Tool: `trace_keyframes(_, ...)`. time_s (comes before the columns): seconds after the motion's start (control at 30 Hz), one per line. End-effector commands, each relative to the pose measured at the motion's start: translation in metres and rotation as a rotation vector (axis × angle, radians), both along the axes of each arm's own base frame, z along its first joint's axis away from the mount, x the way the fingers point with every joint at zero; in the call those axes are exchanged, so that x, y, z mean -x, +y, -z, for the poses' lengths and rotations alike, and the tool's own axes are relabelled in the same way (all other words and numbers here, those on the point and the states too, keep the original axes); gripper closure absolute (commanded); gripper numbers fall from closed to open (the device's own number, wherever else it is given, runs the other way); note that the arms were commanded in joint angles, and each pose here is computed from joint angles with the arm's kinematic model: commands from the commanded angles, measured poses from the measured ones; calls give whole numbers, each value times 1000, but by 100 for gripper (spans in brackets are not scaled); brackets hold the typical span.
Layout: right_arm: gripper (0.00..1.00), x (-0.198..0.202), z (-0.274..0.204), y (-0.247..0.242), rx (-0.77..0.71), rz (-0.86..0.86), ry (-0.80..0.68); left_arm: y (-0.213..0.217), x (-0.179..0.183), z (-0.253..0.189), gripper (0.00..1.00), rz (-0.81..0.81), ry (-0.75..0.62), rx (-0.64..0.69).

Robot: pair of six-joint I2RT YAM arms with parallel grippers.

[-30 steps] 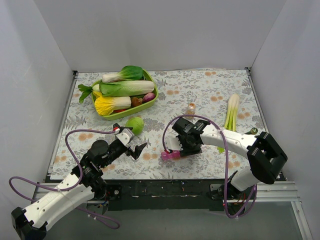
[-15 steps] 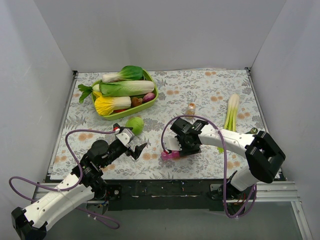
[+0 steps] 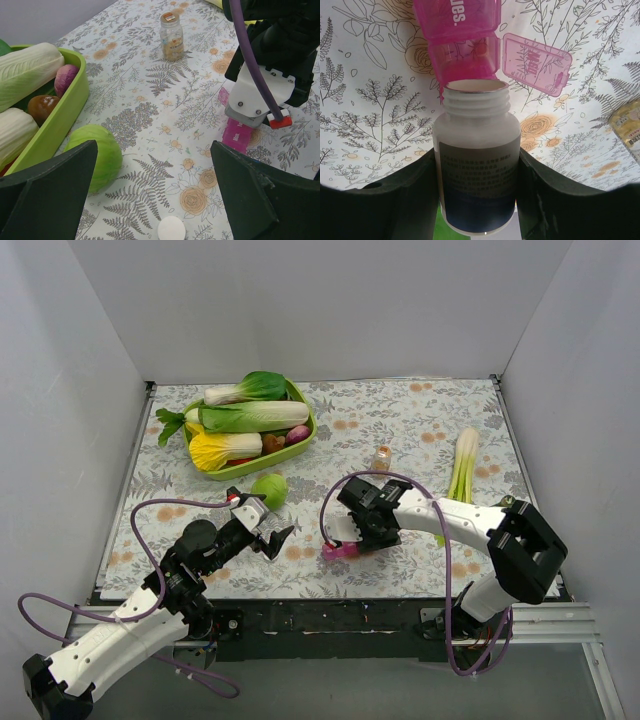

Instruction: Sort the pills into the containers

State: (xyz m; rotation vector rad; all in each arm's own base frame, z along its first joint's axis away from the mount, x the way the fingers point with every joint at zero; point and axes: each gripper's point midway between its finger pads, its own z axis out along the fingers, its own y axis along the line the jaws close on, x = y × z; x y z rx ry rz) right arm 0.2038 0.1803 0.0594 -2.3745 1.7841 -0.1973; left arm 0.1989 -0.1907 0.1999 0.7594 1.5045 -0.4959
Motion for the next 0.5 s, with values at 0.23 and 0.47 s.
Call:
trace_keyframes(0.23,99,-4,-11,5,21,-18,-30,1,0,1,2,4,-13,-7)
trace_keyframes(0.47,99,-5,-13,8,37,-31,-41,0,0,1,2,5,-12,-8)
